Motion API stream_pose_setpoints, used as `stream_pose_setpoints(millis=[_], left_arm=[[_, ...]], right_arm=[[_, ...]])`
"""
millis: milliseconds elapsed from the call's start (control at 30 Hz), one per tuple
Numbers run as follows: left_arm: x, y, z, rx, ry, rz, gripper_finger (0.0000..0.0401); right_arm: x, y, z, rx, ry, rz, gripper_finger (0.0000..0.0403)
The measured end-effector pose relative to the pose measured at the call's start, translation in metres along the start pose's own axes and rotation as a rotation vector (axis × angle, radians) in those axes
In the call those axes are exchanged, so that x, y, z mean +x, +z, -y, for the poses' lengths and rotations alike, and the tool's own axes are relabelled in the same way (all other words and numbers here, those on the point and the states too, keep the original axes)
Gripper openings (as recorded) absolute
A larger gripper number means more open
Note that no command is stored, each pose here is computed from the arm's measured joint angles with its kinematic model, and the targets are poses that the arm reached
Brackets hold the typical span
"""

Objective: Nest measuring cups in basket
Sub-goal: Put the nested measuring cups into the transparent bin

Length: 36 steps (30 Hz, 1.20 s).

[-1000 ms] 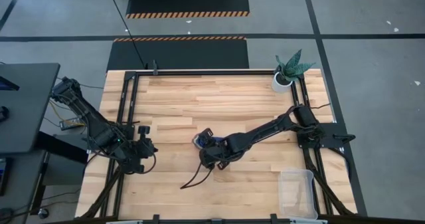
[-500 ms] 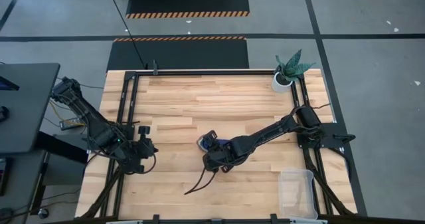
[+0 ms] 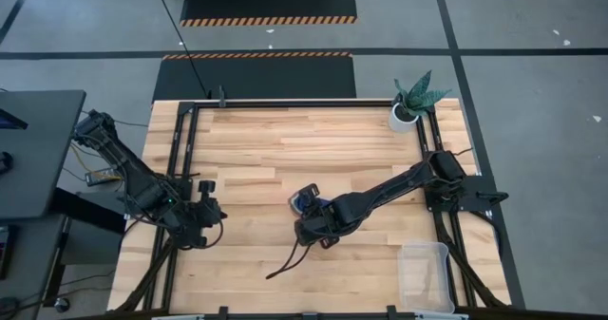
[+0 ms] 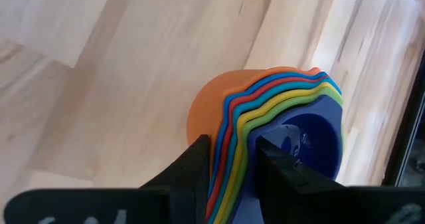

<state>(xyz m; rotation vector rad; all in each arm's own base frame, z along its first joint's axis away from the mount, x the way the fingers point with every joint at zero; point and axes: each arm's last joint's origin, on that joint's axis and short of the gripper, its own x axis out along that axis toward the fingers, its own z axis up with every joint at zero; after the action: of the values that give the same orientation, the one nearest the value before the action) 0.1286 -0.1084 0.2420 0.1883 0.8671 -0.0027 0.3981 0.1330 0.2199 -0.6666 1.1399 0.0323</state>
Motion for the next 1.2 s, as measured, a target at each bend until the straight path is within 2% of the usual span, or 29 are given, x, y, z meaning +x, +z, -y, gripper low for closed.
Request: stream_pose_setpoints(millis=[500,833,1033,1200], left_arm=[[0.0,0.004,0.002,-0.02,-0.021,0.039,0.0007],[0.0,0.013,0.005,-0.03,-0.056,0.114,0.0007],[0.003,0.015,-0.001,-0.12,-0.03,0.107,0.0007],[0.005,0.017,-0.005,-0.08,-0.011,0.104,0.0007]], right_arm=[[-0.031,0.012,0.004,0.103,0.009,0.011,0.01],[-0.039,0.005,0.004,0.254,0.028,-0.076,0.01],[-0.042,0.003,-0.003,0.329,0.074,-0.11,0.01],[-0.044,-0.001,-0.007,0.383,0.069,-0.153,0.01]])
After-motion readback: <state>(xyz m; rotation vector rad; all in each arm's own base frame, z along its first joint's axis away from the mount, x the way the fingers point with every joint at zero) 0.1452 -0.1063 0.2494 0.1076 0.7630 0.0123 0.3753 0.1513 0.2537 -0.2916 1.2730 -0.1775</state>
